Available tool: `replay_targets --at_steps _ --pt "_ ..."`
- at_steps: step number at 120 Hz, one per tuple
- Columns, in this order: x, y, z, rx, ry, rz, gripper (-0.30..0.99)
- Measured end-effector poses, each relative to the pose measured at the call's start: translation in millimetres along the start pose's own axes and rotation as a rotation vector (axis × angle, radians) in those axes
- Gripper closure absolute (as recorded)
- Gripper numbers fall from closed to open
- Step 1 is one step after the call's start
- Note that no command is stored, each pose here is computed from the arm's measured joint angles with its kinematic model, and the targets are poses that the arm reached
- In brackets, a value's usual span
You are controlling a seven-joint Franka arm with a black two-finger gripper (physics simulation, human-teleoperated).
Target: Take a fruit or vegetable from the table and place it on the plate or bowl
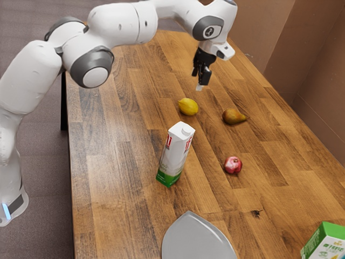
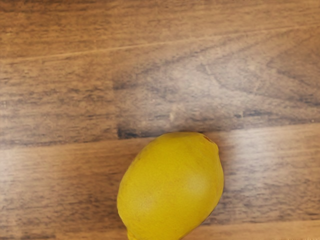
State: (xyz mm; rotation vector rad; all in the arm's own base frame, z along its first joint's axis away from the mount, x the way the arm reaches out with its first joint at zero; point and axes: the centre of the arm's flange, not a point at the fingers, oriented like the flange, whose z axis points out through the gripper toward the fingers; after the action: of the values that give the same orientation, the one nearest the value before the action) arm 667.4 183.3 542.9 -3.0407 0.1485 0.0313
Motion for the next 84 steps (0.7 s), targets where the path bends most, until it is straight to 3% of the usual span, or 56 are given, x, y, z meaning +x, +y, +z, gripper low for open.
replay_targets --at_steps 40,60,84 --pt "-5.6 -3.9 4.3 -0.011 -0.024 0.231 0.00" --pt "-38.7 -9.3 25.8 -0.057 -0.070 0.312 0.00" --pt "-32.9 -7.0 43.4 -0.048 -0.079 0.403 0.00"
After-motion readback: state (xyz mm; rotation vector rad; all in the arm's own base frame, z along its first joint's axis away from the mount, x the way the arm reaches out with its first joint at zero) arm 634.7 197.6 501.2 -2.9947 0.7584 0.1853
